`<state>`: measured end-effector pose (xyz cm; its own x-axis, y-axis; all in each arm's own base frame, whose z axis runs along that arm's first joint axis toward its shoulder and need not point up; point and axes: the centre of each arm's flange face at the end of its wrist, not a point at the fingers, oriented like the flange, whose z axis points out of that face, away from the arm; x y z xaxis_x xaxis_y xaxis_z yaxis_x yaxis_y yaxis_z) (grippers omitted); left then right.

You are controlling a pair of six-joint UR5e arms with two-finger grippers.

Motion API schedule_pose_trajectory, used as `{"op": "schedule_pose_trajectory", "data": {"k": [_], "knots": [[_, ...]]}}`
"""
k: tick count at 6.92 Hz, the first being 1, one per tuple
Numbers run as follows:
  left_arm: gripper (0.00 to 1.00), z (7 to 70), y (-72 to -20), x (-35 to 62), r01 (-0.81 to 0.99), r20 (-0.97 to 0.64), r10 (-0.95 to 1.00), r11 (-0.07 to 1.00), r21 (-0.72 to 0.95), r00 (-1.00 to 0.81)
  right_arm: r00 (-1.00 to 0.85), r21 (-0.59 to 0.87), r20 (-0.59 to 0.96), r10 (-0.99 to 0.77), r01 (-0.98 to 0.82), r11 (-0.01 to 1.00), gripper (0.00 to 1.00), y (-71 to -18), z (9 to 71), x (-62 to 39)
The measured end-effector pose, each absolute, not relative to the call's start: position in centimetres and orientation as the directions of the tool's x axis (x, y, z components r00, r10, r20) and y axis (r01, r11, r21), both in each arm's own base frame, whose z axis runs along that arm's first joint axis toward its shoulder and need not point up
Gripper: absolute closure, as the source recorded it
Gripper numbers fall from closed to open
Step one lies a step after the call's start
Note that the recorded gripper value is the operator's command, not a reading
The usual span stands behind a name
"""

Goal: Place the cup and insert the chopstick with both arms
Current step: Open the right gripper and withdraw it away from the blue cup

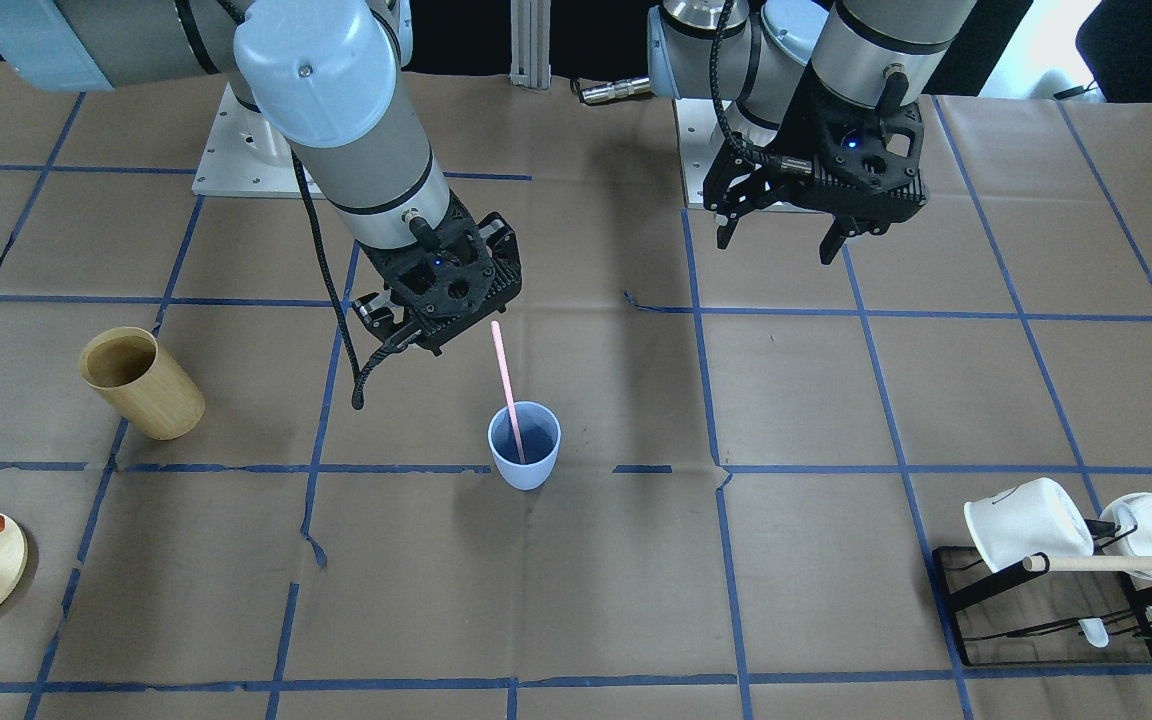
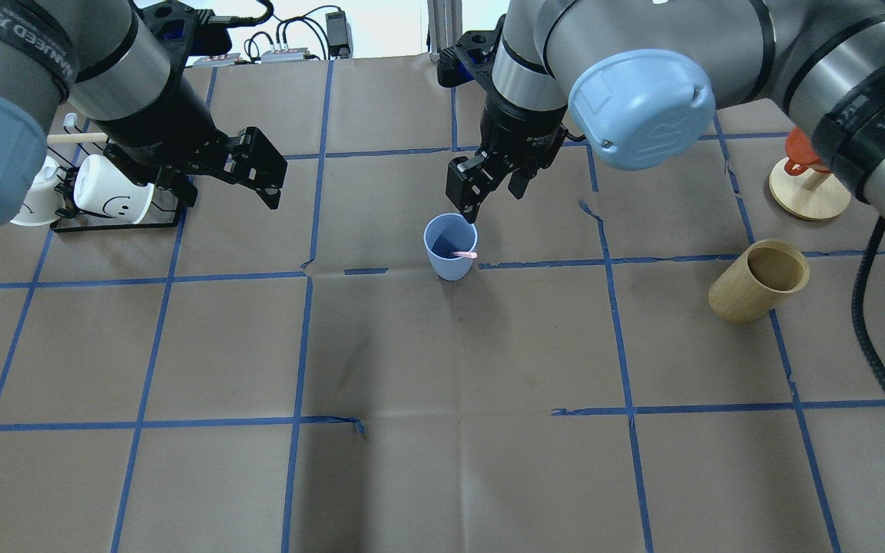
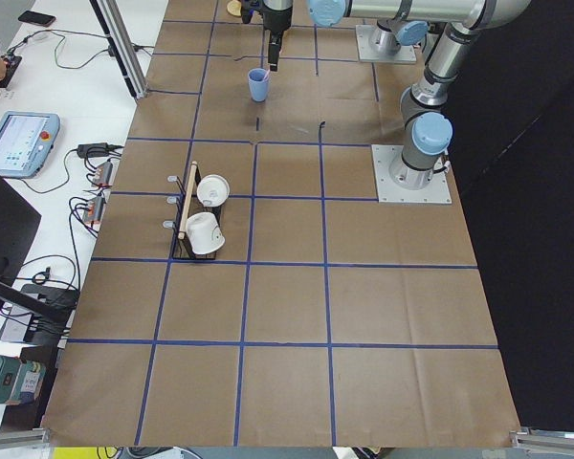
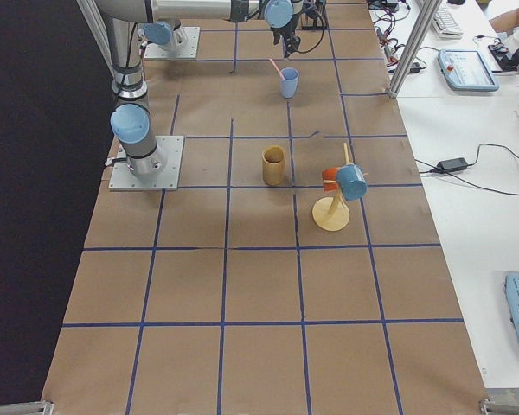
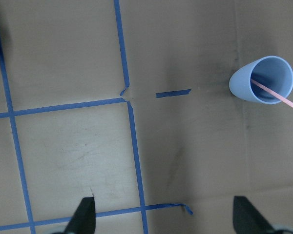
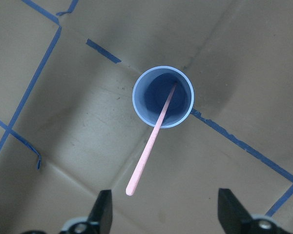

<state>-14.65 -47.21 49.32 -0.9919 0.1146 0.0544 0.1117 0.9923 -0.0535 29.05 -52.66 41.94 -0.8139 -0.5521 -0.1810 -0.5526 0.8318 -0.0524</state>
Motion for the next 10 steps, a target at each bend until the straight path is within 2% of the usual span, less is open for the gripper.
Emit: {"op": "schedule_pose_trajectory", "data": {"k": [3, 5, 7, 10], "knots": [[0.0, 49.4, -47.2, -14.5, 0.109, 0.053, 0.112, 0.993, -0.055, -0.992, -0.868, -0.117, -0.057, -0.494, -0.486, 0.866, 0.0, -54.1, 44.7, 23.8], [0.0, 49.4, -47.2, -14.4, 0.107, 0.055, 0.111, 0.993, -0.056, -0.992, -0.962, -0.142, -0.026, -0.272, -0.266, 0.954, 0.0, -51.6, 47.5, 17.8], [0.0, 49.5, -47.2, -14.5, 0.105, 0.057, 0.108, 0.993, -0.057, -0.993, -0.994, -0.118, -0.041, -0.101, -0.096, 0.988, 0.0, -49.2, 47.9, 15.2], [0.0, 49.5, -47.3, -14.3, 0.102, 0.056, 0.105, 0.993, -0.058, -0.993, -1.0, -0.042, -0.02, -0.018, -0.017, 0.999, 0.0, -48.3, 47.5, 14.2]]}}
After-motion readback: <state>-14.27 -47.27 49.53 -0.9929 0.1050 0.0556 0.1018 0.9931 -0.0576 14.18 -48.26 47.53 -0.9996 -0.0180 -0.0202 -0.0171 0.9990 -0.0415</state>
